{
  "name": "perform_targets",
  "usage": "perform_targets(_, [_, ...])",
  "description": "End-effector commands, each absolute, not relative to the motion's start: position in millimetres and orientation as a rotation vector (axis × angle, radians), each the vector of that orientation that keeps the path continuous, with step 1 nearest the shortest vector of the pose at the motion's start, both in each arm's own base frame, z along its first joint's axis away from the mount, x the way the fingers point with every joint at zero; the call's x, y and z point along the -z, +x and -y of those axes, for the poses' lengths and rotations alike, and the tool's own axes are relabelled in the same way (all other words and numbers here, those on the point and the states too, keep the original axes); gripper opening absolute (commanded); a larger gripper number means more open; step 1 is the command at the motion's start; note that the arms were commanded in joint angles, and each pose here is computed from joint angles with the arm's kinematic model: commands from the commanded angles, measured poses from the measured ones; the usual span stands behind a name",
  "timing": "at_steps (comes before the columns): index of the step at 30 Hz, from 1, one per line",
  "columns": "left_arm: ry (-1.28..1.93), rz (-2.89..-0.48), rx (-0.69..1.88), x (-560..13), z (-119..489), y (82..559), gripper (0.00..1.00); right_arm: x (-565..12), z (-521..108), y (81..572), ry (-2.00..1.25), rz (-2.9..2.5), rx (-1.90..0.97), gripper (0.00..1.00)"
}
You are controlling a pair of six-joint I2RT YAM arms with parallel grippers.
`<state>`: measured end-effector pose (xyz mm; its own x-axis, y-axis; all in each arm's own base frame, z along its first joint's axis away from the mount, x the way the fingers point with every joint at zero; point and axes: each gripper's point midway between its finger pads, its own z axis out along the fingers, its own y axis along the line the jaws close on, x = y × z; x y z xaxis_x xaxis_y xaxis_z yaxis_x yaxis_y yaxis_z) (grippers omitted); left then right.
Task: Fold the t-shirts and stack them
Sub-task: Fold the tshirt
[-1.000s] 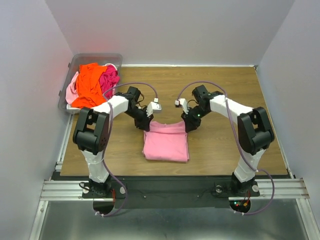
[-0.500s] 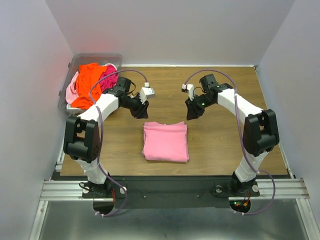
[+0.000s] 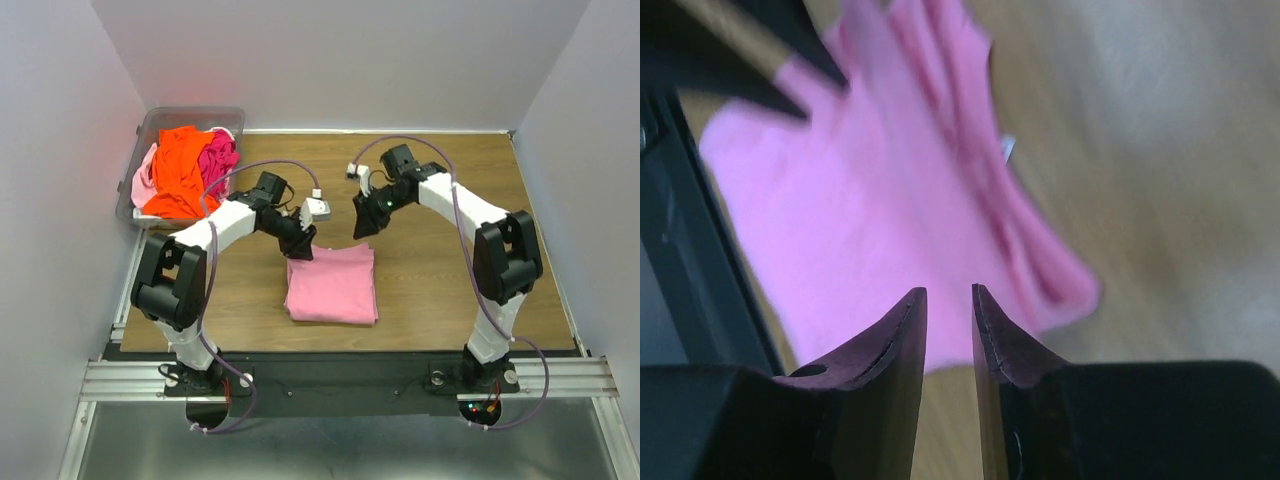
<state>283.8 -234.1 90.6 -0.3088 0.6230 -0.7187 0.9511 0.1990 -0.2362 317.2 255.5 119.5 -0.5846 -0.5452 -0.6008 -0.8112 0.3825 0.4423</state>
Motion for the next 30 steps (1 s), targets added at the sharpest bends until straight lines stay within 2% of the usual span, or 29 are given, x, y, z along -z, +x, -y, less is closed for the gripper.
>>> perform_targets(1, [1.572,-1.829,0.842,-110,260,292,0.48,-128,-282,359,-1.092,-2.239,-1.111,0.30])
perform_targets(12, [1.621,-1.701,0.632,-97,283,322,0.50,-97,-316,375,-0.918,-2.330,-1.423,0.29])
perform_targets(18, [1.673,-1.706,0.653,-77,290,315,0.51,-84,-318,375,-0.893,-2.359,-1.462,0.29])
perform_targets(19, [1.674,-1.705,0.659,-75,291,316,0.62,-83,-318,374,-0.891,-2.362,-1.468,0.28])
perform_targets(24, [1.681,-1.745,0.675,-66,297,321,0.60,-80,-317,373,-0.889,-2.372,-1.466,0.28])
perform_targets(27, [1.708,-1.759,0.684,-61,297,318,0.50,-82,-317,374,-0.887,-2.369,-1.466,0.28])
perform_targets(28, [1.724,-1.766,0.688,-58,296,316,0.38,-82,-318,373,-0.887,-2.370,-1.467,0.28])
perform_targets(29, [1.729,-1.765,0.689,-58,296,315,0.31,-82,-318,373,-0.885,-2.369,-1.473,0.28])
perform_targets(30, [1.733,-1.759,0.691,-59,295,313,0.18,-82,-318,373,-0.881,-2.371,-1.478,0.28])
